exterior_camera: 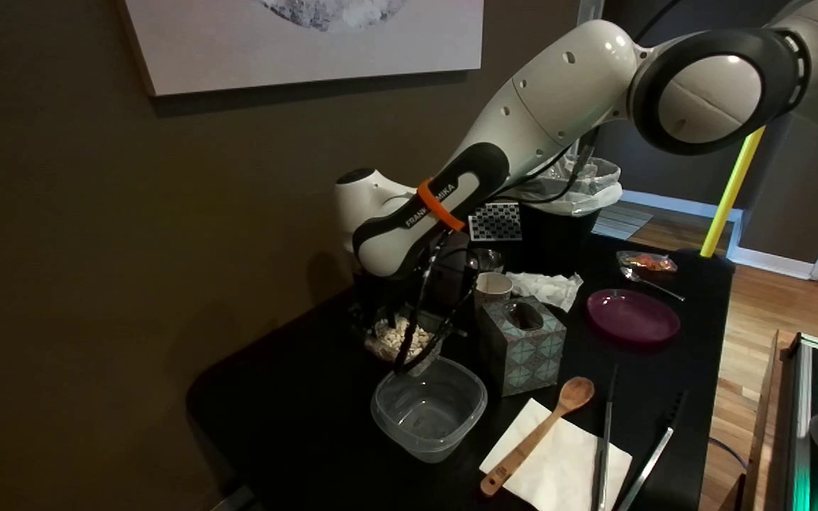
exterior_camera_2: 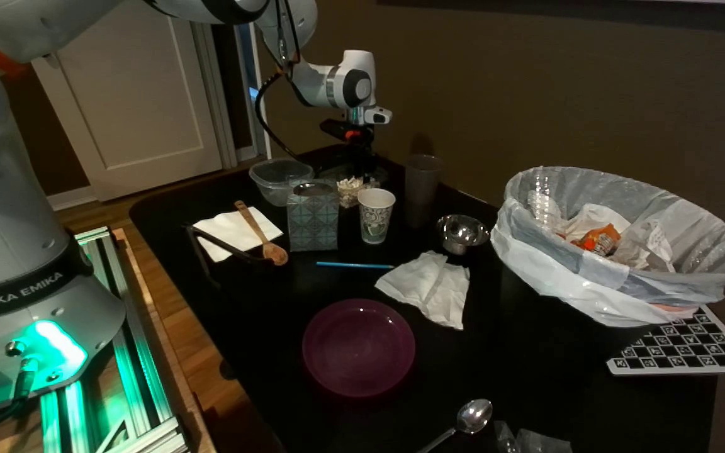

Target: Put some of the white objects in the bin

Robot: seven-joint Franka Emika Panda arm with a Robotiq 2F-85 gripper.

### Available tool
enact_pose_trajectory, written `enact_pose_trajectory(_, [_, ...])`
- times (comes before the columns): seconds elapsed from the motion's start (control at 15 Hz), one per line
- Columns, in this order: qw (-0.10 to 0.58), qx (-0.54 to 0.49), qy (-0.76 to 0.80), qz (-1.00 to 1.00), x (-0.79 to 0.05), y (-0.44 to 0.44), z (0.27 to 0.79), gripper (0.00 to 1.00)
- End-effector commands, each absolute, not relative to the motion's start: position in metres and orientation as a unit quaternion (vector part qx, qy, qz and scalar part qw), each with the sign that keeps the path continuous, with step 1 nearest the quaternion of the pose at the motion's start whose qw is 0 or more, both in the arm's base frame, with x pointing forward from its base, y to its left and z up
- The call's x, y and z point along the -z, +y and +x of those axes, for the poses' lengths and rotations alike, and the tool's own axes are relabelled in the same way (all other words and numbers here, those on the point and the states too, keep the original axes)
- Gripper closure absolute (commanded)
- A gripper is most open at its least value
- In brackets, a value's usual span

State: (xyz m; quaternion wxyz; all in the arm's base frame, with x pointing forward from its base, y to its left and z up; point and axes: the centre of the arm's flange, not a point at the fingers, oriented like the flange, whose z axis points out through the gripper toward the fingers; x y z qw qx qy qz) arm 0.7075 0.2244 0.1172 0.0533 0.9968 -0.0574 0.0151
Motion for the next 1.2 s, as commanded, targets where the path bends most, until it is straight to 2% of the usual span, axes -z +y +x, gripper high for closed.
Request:
enact_pose_trajectory(0.0, [0.054,-0.004,-0.056,0.997,-0.111,0.228,0.714,0.82])
enact_pose_trajectory(0.2, [0.054,-0.004,-0.057,0.997,-0.112,0.228,0.714,1.00])
enact_pose_trajectory(0.6, [0.059,-0.018,-0.056,0.997,-0.140,0.234,0.712,0.98])
enact_pose_trajectory(1.13, [0.069,-0.041,-0.053,0.995,-0.223,0.241,0.696,0.98])
